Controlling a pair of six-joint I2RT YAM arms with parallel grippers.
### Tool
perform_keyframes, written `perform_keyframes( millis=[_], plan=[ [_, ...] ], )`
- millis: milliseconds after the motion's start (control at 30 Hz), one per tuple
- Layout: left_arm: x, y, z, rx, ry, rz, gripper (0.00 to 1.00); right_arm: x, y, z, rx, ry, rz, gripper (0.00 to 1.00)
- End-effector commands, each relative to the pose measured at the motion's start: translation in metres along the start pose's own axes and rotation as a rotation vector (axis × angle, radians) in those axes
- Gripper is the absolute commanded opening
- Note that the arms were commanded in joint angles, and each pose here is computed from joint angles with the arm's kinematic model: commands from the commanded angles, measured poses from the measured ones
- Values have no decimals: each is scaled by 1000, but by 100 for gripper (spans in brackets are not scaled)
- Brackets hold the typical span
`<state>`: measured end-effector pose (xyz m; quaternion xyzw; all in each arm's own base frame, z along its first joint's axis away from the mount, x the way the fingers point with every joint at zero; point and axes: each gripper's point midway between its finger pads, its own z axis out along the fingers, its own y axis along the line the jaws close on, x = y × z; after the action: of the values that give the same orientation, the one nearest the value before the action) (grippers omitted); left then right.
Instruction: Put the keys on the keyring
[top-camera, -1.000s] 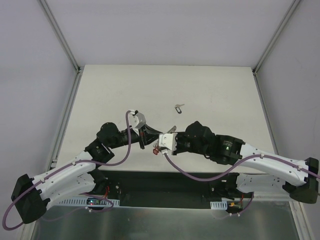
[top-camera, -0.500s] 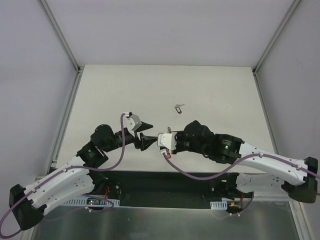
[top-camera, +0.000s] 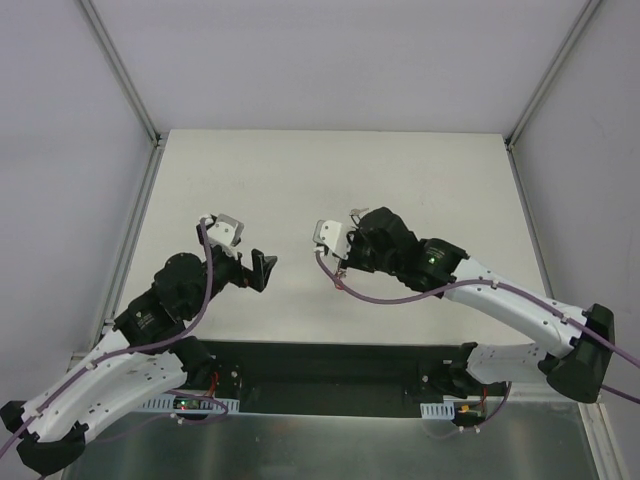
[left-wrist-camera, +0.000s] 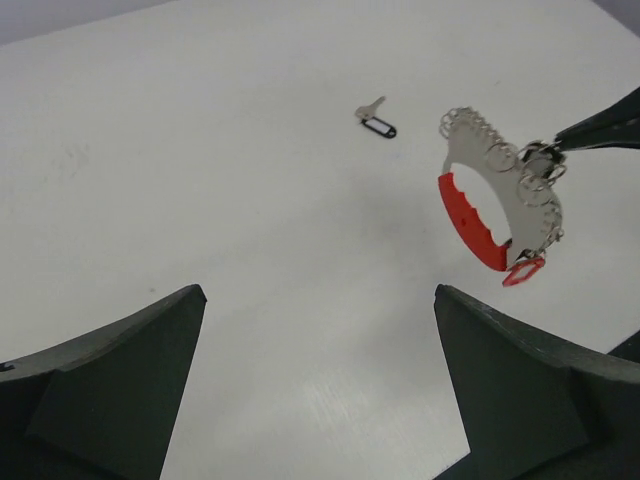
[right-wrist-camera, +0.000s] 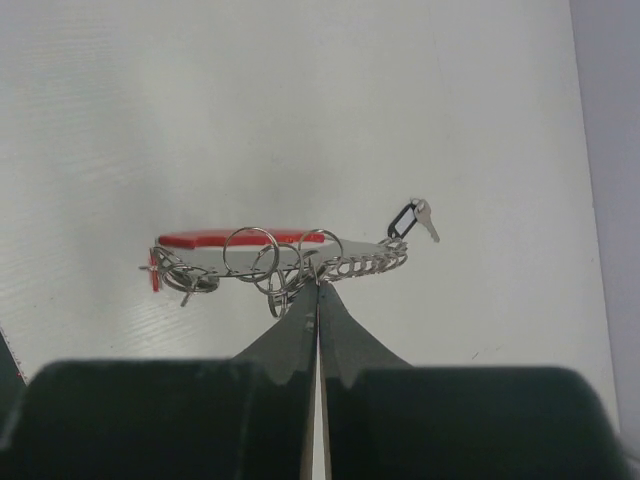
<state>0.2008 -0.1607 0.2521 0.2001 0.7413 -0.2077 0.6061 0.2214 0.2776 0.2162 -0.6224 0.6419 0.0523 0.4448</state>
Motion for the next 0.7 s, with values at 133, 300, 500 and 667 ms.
perform_keyframes(
  millis=[133,300,500,667],
  plan=[
    [9,56,-20,-313,79,-108,99,-18,-30,12,36,8,172,1],
    [17,71,-24,-367,88,-154,99,-47,-45,53,10,7,220,1],
    [11,86,-38,-449,41,-167,99,-102,-71,100,22,-109,275,1],
    [11,92,-43,-476,21,-173,99,-77,-56,147,10,-25,318,2]
  ],
)
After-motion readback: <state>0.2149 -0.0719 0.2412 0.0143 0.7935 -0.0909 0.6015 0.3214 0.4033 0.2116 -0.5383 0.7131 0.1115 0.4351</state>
